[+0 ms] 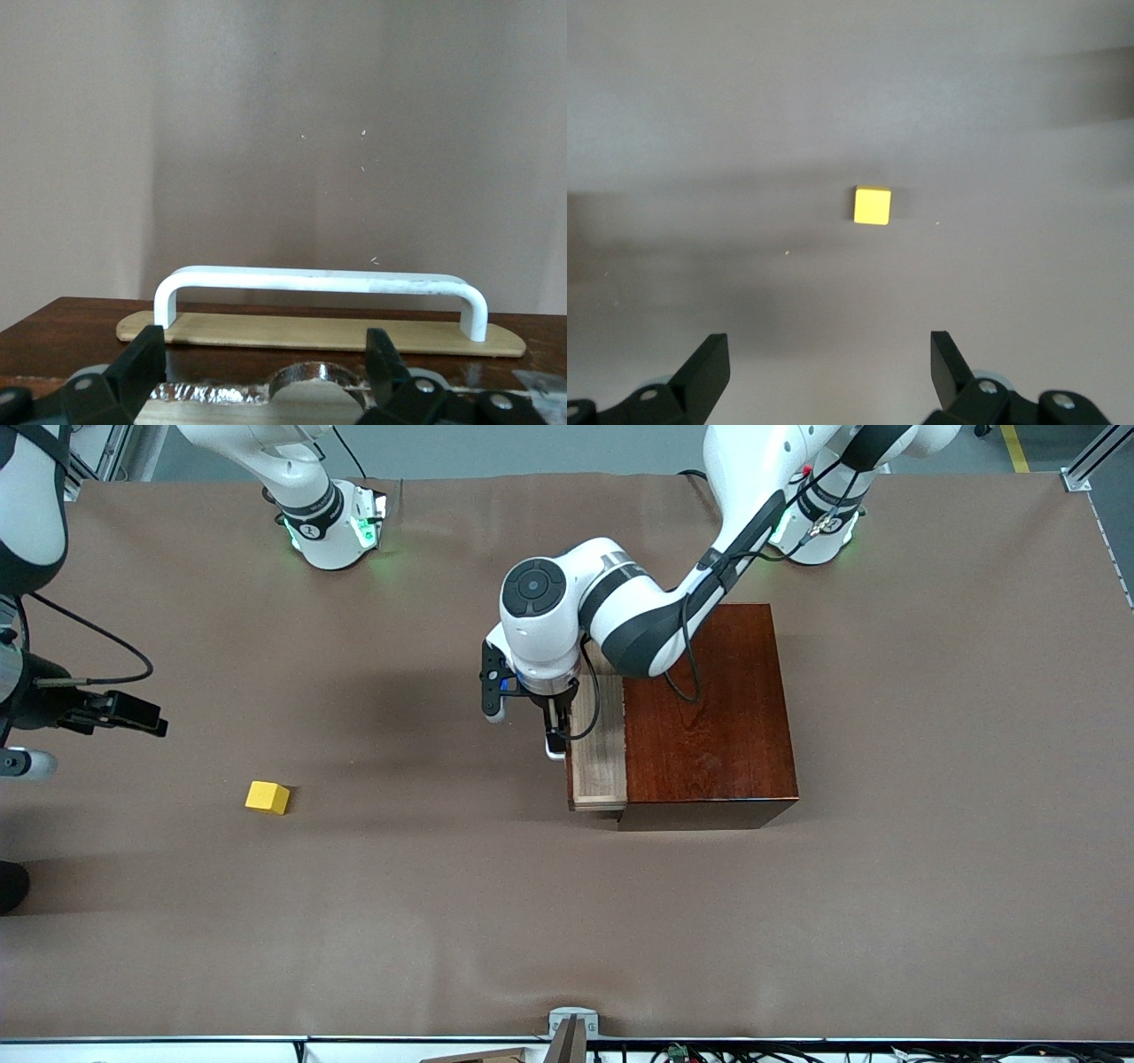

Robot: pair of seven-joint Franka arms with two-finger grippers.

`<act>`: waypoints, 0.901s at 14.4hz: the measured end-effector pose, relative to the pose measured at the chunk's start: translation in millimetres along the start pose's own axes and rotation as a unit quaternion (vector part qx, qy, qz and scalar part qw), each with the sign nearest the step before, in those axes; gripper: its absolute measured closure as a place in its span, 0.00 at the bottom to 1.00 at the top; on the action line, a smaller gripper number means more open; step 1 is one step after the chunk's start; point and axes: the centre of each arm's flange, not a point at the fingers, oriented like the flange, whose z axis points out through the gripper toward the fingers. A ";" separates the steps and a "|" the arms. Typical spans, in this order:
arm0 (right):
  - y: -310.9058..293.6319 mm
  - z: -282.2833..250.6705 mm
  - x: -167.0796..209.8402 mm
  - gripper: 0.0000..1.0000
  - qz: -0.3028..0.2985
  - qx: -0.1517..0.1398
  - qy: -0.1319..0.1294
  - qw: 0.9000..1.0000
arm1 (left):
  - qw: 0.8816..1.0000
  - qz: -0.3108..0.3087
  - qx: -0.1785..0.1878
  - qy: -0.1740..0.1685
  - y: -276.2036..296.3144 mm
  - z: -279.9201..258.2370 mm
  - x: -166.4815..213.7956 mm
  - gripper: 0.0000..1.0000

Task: Open drawer, take yellow block, close drawer
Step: 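Push the drawer shut into the box with the left gripper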

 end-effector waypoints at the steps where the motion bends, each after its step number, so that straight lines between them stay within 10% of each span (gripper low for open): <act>1: -1.3 -4.1 -4.1 0.00 -0.004 -0.003 0.000 1.000 | 1.000 0.001 0.001 -0.003 0.3 1.8 -0.5 0.00; 13: -4.3 -24.9 -54.0 0.00 0.006 -0.009 0.012 1.000 | 0.995 -0.007 -0.021 -0.095 -11.0 23.0 -35.9 0.00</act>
